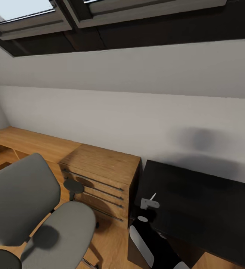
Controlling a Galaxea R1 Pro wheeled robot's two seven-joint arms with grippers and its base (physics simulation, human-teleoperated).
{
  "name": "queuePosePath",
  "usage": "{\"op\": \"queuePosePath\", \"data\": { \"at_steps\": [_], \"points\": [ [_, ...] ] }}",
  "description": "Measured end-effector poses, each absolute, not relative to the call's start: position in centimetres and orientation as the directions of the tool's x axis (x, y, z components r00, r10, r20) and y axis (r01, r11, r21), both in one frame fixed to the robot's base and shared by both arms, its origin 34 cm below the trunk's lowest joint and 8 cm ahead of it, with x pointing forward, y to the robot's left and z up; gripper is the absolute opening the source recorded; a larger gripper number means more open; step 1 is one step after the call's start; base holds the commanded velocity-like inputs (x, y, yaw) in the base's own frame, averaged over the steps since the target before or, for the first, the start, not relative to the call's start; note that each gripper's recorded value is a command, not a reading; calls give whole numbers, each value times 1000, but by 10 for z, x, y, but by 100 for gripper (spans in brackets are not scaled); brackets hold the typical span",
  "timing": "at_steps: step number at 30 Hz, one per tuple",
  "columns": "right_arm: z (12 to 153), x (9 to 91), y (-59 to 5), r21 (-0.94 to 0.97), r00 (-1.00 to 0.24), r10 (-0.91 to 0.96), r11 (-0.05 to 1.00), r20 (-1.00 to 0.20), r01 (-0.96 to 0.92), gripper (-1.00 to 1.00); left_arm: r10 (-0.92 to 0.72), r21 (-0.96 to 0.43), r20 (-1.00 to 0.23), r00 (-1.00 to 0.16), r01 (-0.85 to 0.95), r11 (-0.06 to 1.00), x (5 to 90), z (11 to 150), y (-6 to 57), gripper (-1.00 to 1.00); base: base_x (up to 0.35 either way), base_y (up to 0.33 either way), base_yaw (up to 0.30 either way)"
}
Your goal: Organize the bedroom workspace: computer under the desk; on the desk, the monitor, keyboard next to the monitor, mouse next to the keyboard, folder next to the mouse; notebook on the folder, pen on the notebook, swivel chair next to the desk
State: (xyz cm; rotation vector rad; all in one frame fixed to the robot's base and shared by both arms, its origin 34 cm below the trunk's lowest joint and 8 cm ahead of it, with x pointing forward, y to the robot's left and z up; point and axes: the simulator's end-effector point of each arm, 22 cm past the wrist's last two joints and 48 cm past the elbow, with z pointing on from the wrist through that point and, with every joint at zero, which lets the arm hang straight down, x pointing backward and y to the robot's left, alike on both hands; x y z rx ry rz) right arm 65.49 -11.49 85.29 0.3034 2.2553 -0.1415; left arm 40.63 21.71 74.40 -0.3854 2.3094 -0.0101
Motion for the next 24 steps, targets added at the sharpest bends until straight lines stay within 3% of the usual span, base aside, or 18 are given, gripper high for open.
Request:
{"op": "queuePosePath", "data": {
  "at_steps": [24],
  "points": [
    [853, 655, -114, 3, -622, 173, 964, -764, 265, 100, -277, -124, -707, -650, -271, 954, 406, 744, 217, 100, 0, 0, 1]
  ]
}}
